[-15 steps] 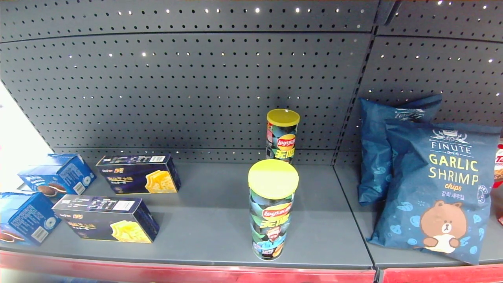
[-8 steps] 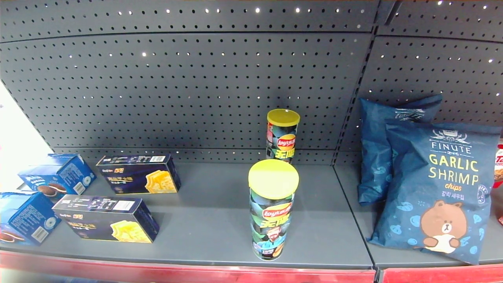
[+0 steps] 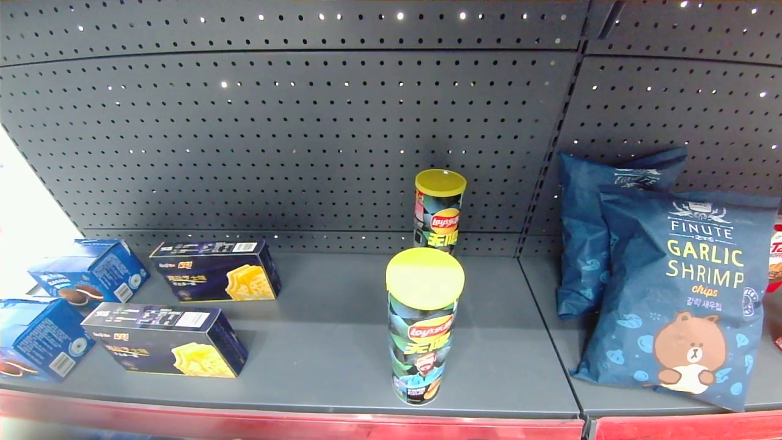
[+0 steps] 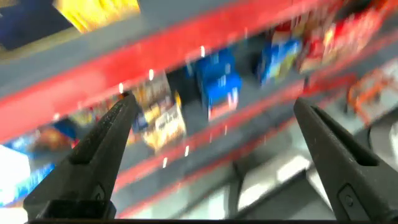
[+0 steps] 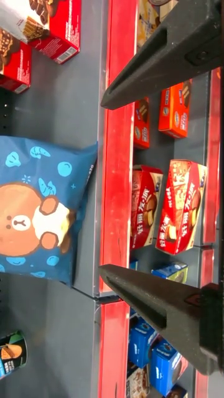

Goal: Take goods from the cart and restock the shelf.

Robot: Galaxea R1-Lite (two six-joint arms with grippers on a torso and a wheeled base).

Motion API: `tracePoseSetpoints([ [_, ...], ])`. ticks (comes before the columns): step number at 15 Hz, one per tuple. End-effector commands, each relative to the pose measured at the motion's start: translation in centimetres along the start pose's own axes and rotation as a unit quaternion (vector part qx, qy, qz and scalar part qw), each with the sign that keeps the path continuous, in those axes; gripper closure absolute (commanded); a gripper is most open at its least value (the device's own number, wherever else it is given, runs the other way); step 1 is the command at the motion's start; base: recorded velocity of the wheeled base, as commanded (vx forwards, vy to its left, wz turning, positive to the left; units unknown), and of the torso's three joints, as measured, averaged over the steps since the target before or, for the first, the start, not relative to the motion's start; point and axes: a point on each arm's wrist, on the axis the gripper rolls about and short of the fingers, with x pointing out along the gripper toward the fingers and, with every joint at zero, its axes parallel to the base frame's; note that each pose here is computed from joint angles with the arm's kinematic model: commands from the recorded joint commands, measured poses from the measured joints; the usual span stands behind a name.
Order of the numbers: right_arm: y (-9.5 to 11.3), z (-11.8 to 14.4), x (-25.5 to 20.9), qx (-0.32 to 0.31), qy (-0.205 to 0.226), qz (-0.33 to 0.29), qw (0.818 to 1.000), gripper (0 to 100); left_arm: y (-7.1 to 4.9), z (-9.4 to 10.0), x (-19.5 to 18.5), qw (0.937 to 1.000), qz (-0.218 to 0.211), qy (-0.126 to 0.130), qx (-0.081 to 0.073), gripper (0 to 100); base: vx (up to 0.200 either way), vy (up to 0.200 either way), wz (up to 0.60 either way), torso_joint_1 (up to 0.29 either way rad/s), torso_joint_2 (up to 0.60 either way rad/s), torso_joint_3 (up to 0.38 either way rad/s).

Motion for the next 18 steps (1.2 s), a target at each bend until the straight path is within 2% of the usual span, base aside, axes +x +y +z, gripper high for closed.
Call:
tracePoseSetpoints([
  [1, 0.0, 0.0, 0.0, 0.000, 0.001, 0.000, 1.000, 0, -0.1, 0.5, 1.4, 0.9956, -0.034, 0.083, 0.027, 0, 0.000, 0.000, 0.00, 0.000, 0.00, 0.000],
  [2, 0.0, 0.0, 0.0, 0.000, 0.001, 0.000, 1.000, 0, -0.1, 1.3, 1.4, 0.9966, -0.031, 0.060, 0.047, 0, 0.000, 0.000, 0.00, 0.000, 0.00, 0.000],
  [3, 0.0, 0.0, 0.0, 0.000, 0.001, 0.000, 1.000, 0, 0.1, 5.1, 1.1, 0.9974, -0.016, -0.005, 0.070, 0, 0.000, 0.000, 0.00, 0.000, 0.00, 0.000],
  [5, 0.0, 0.0, 0.0, 0.000, 0.001, 0.000, 1.000, 0, 0.3, 10.0, 1.5, 0.9960, -0.005, -0.037, 0.081, 0, 0.000, 0.000, 0.00, 0.000, 0.00, 0.000],
  [7, 0.0, 0.0, 0.0, 0.000, 0.001, 0.000, 1.000, 0, 0.2, 11.9, 2.8, 0.9937, -0.009, -0.026, 0.108, 0, 0.000, 0.000, 0.00, 0.000, 0.00, 0.000],
  [8, 0.0, 0.0, 0.0, 0.000, 0.001, 0.000, 1.000, 0, 0.1, 12.6, 3.3, 0.9933, -0.008, -0.020, 0.113, 0, 0.000, 0.000, 0.00, 0.000, 0.00, 0.000],
  [9, 0.0, 0.0, 0.0, 0.000, 0.001, 0.000, 1.000, 0, 0.0, 14.1, 4.5, 0.9932, -0.007, -0.015, 0.115, 0, 0.000, 0.000, 0.00, 0.000, 0.00, 0.000],
  [12, 0.0, 0.0, 0.0, 0.000, 0.001, 0.000, 1.000, 0, 0.0, 15.3, 6.7, 0.9931, -0.008, 0.006, 0.117, 0, 0.000, 0.000, 0.00, 0.000, 0.00, 0.000],
  [13, 0.0, 0.0, 0.0, 0.000, 0.001, 0.000, 1.000, 0, -0.1, 16.5, 8.3, 0.9931, -0.009, 0.008, 0.117, 0, 0.000, 0.000, 0.00, 0.000, 0.00, 0.000],
  [15, 0.0, 0.0, 0.0, 0.000, 0.001, 0.000, 1.000, 0, -0.2, 17.6, 10.7, 0.9936, -0.010, 0.016, 0.111, 0, 0.000, 0.000, 0.00, 0.000, 0.00, 0.000],
  [18, 0.0, 0.0, 0.0, 0.000, 0.001, 0.000, 1.000, 0, -0.6, 17.5, 13.9, 0.9952, -0.020, 0.046, 0.084, 0, 0.000, 0.000, 0.00, 0.000, 0.00, 0.000],
])
